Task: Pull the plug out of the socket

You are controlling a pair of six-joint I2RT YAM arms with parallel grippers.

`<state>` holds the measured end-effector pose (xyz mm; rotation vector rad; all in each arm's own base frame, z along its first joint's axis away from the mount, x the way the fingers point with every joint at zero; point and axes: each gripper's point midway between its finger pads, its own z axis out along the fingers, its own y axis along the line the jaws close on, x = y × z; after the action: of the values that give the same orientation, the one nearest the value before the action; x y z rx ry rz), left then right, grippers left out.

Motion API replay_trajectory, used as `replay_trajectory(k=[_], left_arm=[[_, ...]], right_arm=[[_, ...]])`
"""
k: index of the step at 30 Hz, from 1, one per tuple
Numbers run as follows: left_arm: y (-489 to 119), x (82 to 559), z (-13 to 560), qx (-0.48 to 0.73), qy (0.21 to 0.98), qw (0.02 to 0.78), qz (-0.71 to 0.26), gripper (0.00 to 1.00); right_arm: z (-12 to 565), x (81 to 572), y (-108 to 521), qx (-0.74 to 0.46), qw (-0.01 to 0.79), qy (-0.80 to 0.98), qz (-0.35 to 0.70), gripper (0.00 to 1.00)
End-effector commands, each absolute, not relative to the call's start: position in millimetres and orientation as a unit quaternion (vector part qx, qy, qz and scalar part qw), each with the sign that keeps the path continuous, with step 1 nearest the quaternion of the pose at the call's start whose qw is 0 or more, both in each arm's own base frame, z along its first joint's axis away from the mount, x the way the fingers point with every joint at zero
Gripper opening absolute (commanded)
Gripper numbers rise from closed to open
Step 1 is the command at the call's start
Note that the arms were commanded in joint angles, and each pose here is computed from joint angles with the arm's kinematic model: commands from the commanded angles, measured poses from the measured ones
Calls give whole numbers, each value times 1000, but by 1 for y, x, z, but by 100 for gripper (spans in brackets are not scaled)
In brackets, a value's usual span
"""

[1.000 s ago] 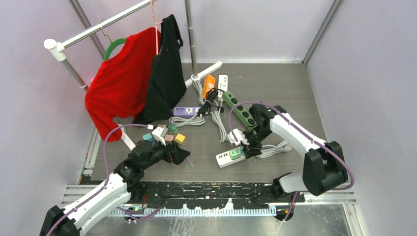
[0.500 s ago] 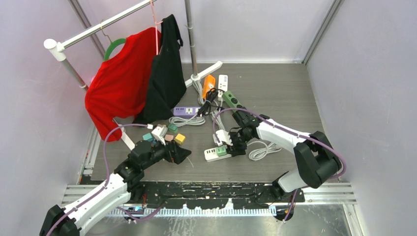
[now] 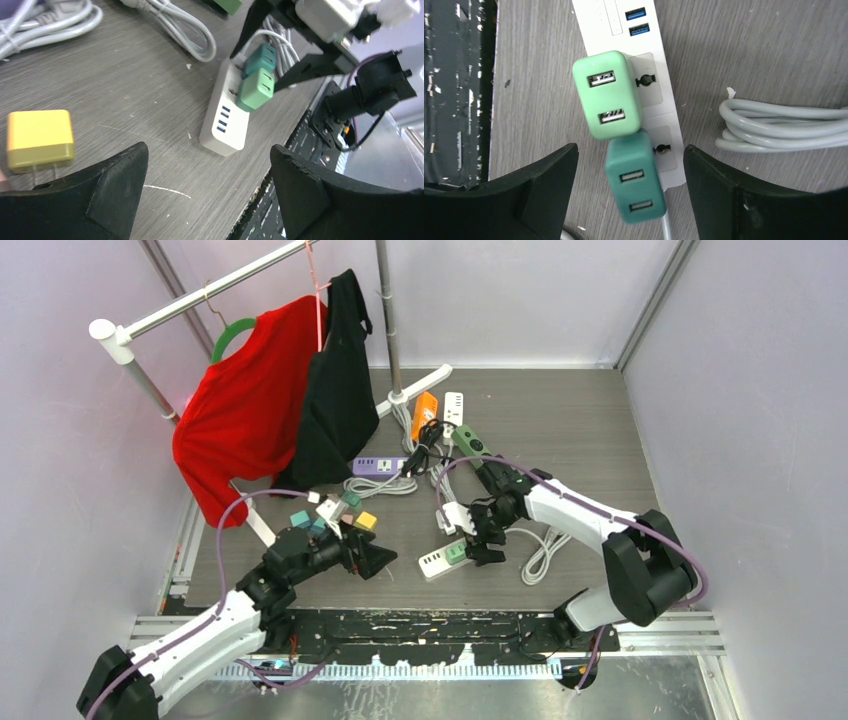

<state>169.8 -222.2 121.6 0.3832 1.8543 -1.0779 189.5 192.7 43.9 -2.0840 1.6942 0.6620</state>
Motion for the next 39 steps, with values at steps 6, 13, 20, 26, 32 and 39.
replay_trajectory(k=[6, 13, 20, 26, 32, 39], left_arm=[[-268, 148, 151, 290, 675, 511, -447, 90], [-299, 138, 145, 413, 621, 555, -369, 91], [-323, 153, 128, 452, 603, 575, -318, 97], [-343, 163, 104, 443, 617, 566, -319, 100], [-360, 171, 86, 432, 622, 569, -320, 99], [-362, 178, 64, 423, 648, 557, -300, 74]], right_arm=[[111, 183, 197, -713, 250, 580, 304, 83], [137, 176, 199, -706, 283, 558, 331, 83], [143, 164, 205, -736, 281, 510, 344, 87], [136, 163, 213, -742, 271, 509, 342, 86], [123, 164, 213, -735, 272, 520, 339, 86], [113, 165, 212, -736, 270, 523, 336, 86]])
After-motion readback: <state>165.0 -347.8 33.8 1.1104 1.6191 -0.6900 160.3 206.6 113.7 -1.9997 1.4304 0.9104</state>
